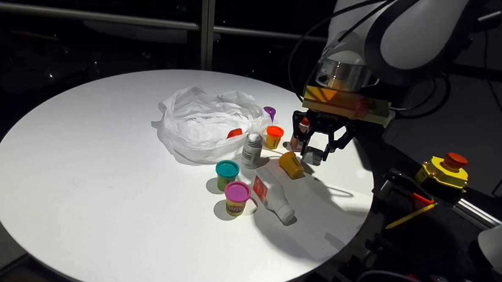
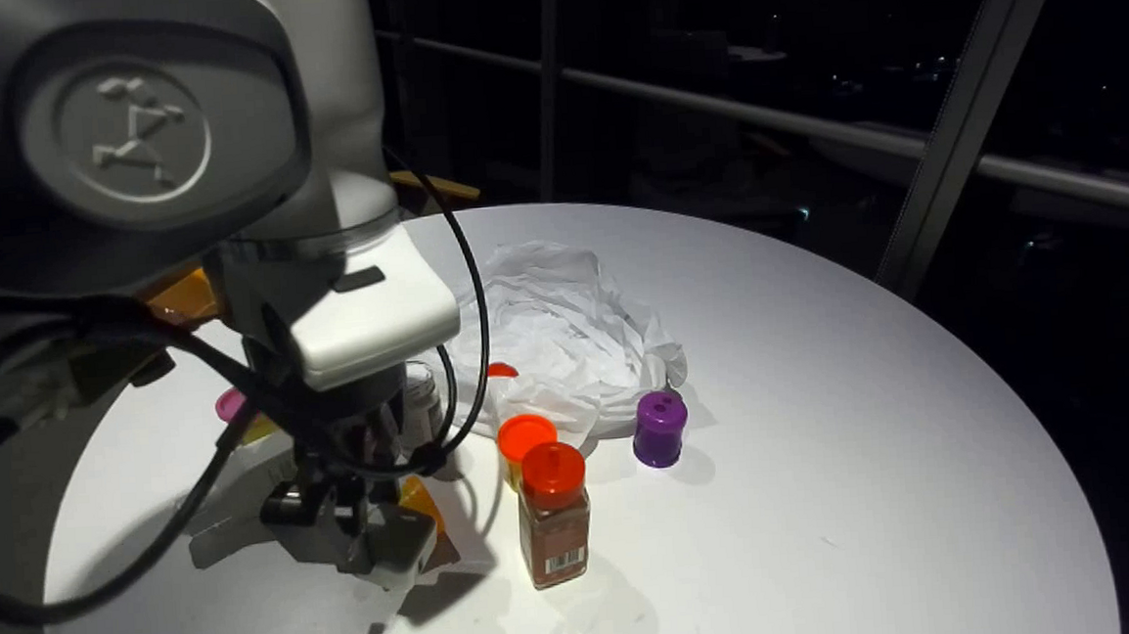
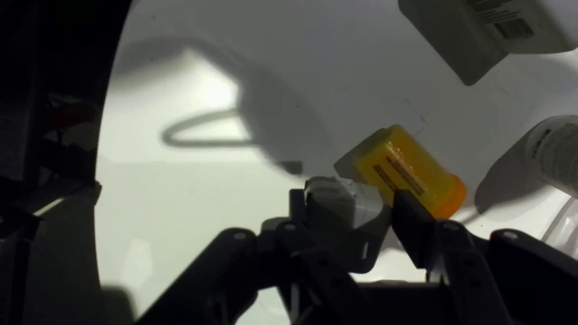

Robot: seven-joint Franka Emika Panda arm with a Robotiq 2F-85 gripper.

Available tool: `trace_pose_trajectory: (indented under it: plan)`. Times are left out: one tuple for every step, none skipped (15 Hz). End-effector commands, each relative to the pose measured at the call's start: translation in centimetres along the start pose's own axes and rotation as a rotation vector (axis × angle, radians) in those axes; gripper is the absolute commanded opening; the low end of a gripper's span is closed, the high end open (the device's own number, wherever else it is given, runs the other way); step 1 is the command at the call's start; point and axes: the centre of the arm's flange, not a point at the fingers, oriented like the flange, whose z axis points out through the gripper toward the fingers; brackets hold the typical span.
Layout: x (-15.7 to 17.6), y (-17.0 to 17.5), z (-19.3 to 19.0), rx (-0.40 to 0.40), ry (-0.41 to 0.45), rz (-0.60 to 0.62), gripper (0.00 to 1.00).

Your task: Remove all the objects from the white plastic bag and put them on the table

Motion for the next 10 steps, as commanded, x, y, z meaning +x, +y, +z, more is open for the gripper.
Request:
trace_pose_trajectory:
  plan:
    - [2.2, -0.8, 1.9, 0.023, -0.018, 0.037, 0.27]
    - [2.7, -0.8, 2.2, 0.019, -0.024, 0.049, 0.27]
    - [3.2, -0.8, 2.5, 0.015, -0.024, 0.057, 0.27]
    - [3.7, -0.9, 2.6, 0.011, -0.024, 0.064, 0.27]
    - [4.2, -1.2, 2.8, 0.008, -0.026, 0.069, 0.27]
    - [4.6, -1.4, 2.8, 0.009, -0.024, 0.073, 0.27]
    - [4.9, -1.7, 2.6, 0.009, -0.022, 0.072, 0.63]
    - [5.2, -1.9, 2.1, 0.011, -0.017, 0.066, 0.77]
    - [5.3, -2.2, 1.5, 0.016, -0.014, 0.059, 0.85]
    - [5.3, -2.5, 0.6, 0.021, -0.01, 0.042, 0.91]
